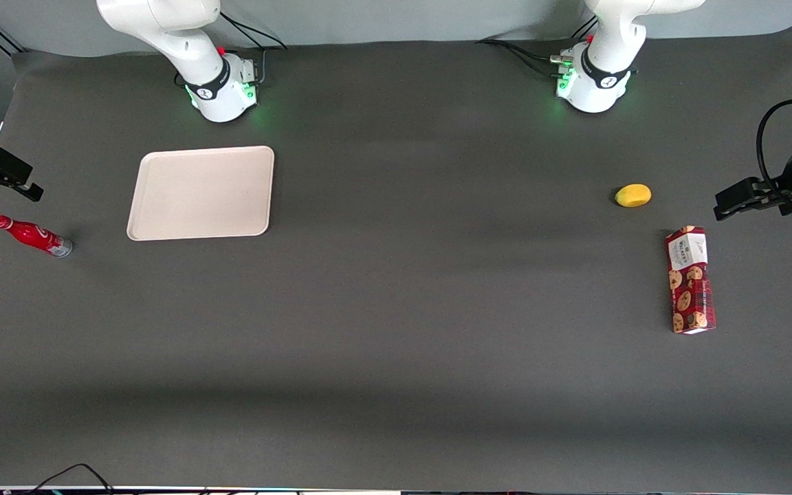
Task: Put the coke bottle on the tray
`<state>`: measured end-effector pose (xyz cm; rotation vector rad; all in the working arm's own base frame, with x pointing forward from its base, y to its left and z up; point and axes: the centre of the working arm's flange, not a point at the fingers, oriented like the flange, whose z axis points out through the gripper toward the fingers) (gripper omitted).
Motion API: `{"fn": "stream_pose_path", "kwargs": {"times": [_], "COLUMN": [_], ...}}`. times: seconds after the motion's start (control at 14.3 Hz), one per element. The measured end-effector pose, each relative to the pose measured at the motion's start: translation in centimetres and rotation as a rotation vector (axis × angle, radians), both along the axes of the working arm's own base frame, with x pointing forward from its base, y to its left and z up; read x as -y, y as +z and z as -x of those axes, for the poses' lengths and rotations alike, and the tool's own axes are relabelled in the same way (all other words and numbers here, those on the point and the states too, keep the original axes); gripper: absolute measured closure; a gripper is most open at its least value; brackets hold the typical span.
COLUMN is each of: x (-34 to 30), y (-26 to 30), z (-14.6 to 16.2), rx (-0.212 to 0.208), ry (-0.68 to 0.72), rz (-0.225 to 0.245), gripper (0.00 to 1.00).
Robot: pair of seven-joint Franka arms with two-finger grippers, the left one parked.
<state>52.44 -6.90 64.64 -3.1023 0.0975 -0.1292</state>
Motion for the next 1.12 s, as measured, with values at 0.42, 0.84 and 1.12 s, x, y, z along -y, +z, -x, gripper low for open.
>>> {"fn": "stream_pose_path", "kwargs": {"times": [0.42,0.84,1.12], "x": [16.2,26.6,30.2], "y": [-3.2,-14.2,-20.2], "z": [4.2,9.3,13.1], "rx": [-0.076,-0.079,-0.032], "ry": [-0.067,-0.106,-0.134], "rz": [0.008,0.048,0.076], "gripper": [0.00,0.00,0.00]}}
